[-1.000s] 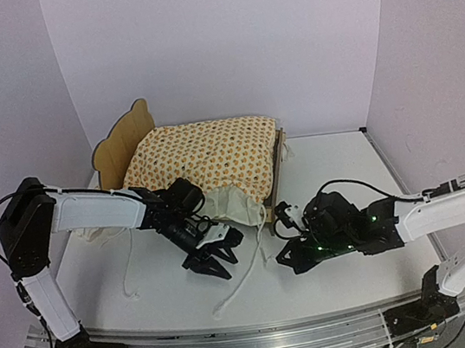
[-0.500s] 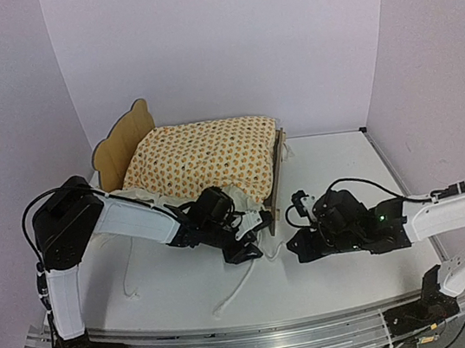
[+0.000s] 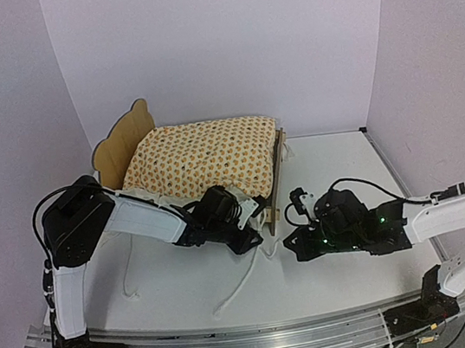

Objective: Set up the pet bed

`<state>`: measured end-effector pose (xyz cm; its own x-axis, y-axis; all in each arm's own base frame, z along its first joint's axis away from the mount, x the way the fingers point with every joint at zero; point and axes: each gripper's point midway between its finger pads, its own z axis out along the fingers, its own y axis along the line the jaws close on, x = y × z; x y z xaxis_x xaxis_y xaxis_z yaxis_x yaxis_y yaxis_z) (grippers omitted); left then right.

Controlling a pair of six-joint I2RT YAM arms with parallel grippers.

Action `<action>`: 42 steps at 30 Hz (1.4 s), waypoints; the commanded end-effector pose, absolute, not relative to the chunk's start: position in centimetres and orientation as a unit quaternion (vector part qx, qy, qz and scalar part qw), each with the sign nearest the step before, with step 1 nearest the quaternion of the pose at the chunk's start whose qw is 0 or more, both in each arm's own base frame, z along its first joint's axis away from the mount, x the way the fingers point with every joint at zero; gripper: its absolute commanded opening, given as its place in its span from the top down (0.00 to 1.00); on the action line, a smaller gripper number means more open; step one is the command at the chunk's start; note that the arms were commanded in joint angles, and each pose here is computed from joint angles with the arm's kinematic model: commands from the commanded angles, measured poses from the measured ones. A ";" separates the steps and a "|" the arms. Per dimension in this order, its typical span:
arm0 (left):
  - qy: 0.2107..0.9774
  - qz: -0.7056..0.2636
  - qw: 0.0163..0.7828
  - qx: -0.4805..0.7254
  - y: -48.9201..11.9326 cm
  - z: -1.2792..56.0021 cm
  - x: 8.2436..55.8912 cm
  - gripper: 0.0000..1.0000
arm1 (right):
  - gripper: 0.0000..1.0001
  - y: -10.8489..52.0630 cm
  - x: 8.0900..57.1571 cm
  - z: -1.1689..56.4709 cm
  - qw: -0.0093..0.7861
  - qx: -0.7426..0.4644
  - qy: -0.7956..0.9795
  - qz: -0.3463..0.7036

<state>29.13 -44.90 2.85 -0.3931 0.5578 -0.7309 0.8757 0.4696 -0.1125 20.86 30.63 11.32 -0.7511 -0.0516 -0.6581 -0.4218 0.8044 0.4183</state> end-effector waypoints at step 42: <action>0.718 -0.365 0.197 0.559 -47.7 5.9 22.7 0.96 | 1.00 32.5 24.0 8.2 0.285 -0.034 0.916 0.280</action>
